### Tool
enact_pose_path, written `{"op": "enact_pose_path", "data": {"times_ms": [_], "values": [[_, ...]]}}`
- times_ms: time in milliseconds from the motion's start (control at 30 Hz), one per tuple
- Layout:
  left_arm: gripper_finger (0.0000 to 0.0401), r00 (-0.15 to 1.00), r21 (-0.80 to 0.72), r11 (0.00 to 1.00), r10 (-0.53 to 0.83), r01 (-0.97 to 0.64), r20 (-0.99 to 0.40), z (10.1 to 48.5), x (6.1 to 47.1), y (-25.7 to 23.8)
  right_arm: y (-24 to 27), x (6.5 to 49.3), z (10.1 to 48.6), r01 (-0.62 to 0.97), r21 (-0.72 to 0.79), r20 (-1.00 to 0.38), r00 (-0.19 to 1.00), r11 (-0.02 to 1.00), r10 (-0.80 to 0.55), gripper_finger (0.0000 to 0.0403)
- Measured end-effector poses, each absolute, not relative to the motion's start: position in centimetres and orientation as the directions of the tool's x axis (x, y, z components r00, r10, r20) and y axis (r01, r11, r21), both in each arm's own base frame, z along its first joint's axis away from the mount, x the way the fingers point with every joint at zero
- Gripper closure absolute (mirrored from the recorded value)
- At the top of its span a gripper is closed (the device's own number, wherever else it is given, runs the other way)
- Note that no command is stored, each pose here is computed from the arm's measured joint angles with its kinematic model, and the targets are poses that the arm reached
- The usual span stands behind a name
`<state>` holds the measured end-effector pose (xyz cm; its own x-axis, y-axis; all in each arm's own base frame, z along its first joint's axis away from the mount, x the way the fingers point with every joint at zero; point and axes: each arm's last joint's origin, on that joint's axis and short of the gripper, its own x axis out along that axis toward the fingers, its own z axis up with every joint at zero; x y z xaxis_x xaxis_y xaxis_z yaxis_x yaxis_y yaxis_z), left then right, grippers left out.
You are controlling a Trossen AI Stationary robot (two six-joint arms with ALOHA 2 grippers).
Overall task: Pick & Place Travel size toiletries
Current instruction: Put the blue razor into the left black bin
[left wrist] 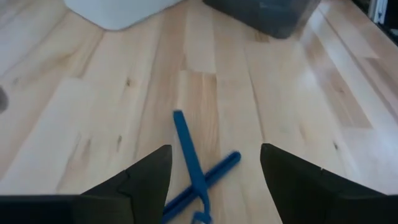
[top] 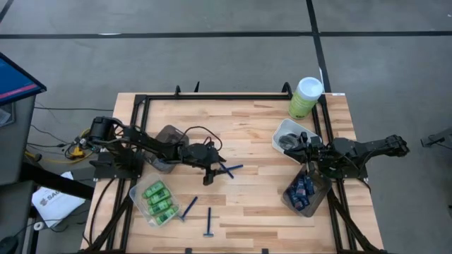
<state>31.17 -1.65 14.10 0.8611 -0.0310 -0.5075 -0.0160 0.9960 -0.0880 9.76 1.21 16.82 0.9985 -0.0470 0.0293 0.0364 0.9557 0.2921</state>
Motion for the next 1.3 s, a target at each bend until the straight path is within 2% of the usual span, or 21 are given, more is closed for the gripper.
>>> {"op": "enact_pose_path", "data": {"times_ms": [333,667,1000,1133,1300], "values": [[0.0162,0.839,-0.057,0.997,0.008,-0.046,-0.544,12.4,29.5,-1.8,1.2,9.8,16.8,0.037,0.292,0.029,0.998,0.956,-0.047,0.0403],[0.0162,0.853,-0.005,1.000,0.022,-0.029,-0.522,12.3,29.4,-1.7,1.2,9.8,16.8,0.037,0.292,0.029,0.998,0.956,-0.048,0.0403],[0.0164,0.840,-0.009,1.000,0.004,-0.011,-0.543,10.4,29.9,-1.8,1.2,9.8,16.8,0.037,0.292,0.029,0.998,0.956,-0.048,0.0403],[0.0180,0.834,-0.008,1.000,0.004,-0.010,-0.552,10.0,29.9,-1.8,1.2,9.8,16.8,0.037,0.292,0.029,0.998,0.956,-0.047,0.0403],[0.0225,0.838,-0.008,1.000,0.004,-0.011,-0.546,10.2,29.9,-1.8,1.2,9.8,16.8,0.037,0.292,0.029,0.998,0.956,-0.047,0.0403]]}}
